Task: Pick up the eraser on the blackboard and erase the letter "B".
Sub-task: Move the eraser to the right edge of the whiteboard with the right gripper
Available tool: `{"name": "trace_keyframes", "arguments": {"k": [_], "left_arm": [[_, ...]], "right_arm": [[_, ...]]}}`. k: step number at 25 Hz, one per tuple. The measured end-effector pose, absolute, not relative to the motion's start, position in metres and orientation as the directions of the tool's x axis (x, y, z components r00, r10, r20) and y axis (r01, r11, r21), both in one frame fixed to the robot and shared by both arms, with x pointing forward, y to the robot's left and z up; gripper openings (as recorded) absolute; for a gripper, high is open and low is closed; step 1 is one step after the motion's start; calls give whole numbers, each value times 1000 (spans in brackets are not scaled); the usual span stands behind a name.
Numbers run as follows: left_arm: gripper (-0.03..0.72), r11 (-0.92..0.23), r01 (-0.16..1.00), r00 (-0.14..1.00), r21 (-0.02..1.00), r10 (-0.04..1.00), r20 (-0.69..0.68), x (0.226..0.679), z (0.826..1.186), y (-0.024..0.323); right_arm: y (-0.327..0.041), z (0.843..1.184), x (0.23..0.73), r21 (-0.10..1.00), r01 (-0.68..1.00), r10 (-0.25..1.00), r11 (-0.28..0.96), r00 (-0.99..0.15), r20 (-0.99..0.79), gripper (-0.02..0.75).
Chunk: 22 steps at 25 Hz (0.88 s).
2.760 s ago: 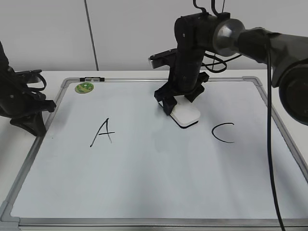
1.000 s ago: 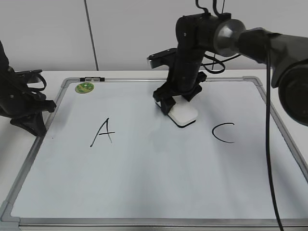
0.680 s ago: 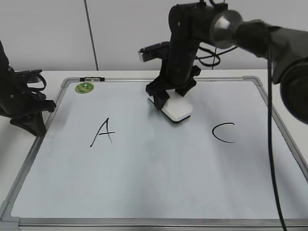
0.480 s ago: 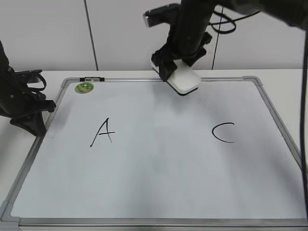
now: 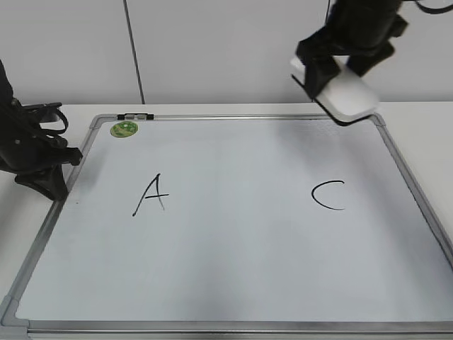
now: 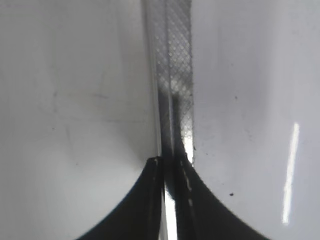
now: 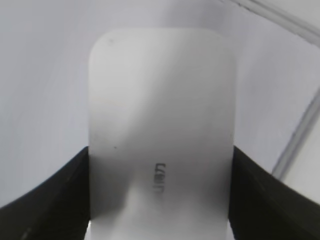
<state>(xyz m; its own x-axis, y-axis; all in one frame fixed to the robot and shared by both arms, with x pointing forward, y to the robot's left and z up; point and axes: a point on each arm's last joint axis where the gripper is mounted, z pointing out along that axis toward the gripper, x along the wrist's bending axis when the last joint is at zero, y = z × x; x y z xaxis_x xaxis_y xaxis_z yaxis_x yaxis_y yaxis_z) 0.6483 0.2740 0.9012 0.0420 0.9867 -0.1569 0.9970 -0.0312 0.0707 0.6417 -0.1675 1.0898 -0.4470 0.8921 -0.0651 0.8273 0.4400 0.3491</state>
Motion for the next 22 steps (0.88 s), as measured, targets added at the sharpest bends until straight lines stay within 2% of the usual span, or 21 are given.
{"name": "trace_keyframes", "arguments": {"k": [5,10,16,22], "left_arm": [[15,-31,997,42,71,987,-157,648,901,274],[15,-31,997,42,71,987,-157,648,901,274],[15,-30,997,41,71,987,-158,648,901,274],[15,-30,997,41,69,986,-159,648,901,274]], "right_arm": [[-234,1088,611,285,913,955,292,-294,-38,552],[-281,1075,578,307,940,988,147,-155,3,552],[-294,1036,562,301,950,995,78,-94,37,552],[-294,998,582,300,952,996,64,-80,41,551]]}}
